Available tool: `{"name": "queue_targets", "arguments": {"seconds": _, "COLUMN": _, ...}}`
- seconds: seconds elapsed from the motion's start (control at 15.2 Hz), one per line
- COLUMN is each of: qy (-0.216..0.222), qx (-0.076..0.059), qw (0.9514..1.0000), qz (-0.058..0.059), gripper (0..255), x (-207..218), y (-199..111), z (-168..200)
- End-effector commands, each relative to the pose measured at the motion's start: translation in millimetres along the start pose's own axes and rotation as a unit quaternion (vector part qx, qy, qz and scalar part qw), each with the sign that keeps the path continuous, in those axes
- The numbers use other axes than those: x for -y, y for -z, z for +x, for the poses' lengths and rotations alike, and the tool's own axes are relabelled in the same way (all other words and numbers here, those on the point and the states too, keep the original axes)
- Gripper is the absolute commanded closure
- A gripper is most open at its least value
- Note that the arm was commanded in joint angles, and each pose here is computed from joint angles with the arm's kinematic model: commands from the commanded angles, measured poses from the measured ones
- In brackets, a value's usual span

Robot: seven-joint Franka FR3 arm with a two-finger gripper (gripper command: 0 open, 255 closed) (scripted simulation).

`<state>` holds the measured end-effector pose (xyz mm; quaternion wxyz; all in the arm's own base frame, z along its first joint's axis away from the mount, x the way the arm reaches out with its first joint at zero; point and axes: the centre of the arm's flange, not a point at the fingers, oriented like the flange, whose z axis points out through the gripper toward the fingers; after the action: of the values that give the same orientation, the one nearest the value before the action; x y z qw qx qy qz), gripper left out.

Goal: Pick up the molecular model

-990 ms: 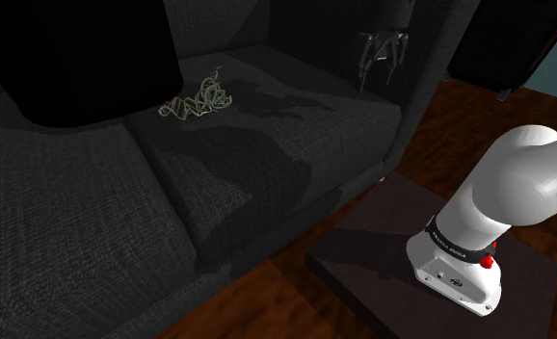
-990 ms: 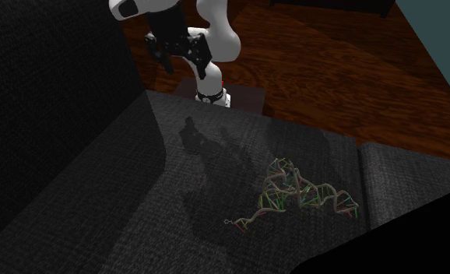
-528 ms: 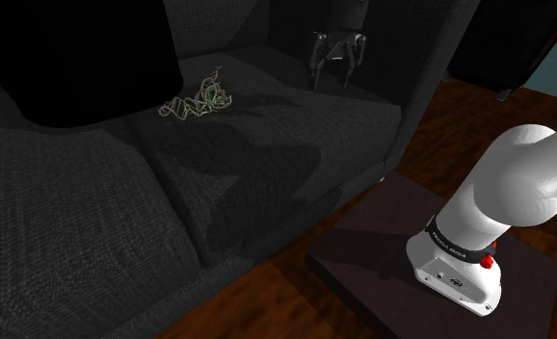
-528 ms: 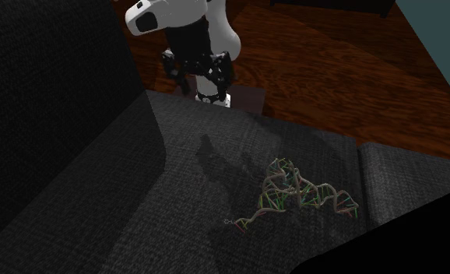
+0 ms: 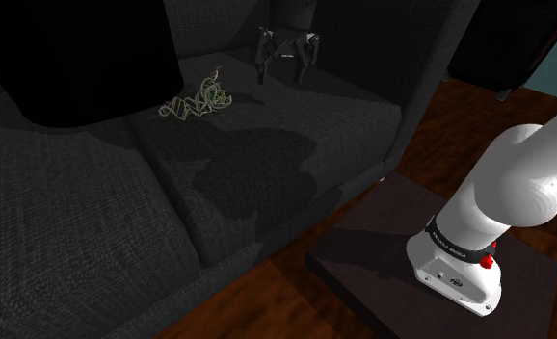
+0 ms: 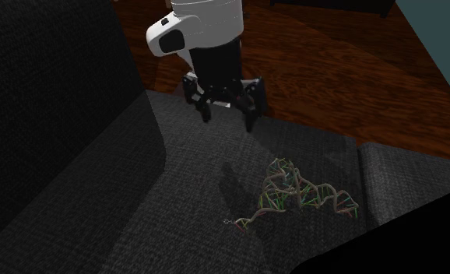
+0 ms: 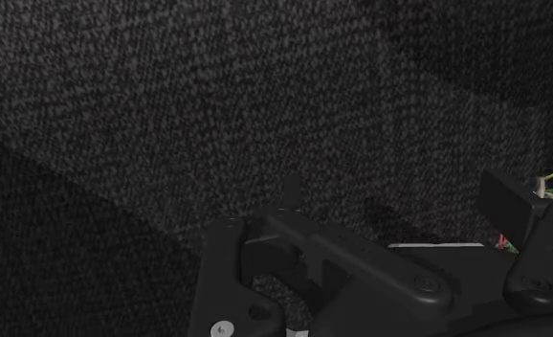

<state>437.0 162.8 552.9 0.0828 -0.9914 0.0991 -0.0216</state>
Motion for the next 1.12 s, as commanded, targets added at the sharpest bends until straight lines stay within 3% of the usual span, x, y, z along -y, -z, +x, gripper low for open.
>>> {"name": "queue_targets", "arguments": {"seconds": 0.0, "qy": -0.005, "qx": -0.011, "qw": 0.9999, "qz": 0.005, "gripper": 0, "x": 19.3, "y": -4.9, "z": 12.0}}
{"name": "queue_targets", "arguments": {"seconds": 0.66, "qy": -0.028, "qx": -0.062, "qw": 0.9974, "qz": 0.025, "gripper": 0, "x": 116.9, "y": -11.6, "z": 78.1}}
{"name": "queue_targets", "arguments": {"seconds": 1.06, "qy": -0.028, "qx": -0.063, "qw": 0.9973, "qz": 0.025, "gripper": 0, "x": 114.4, "y": -37.6, "z": 78.8}}
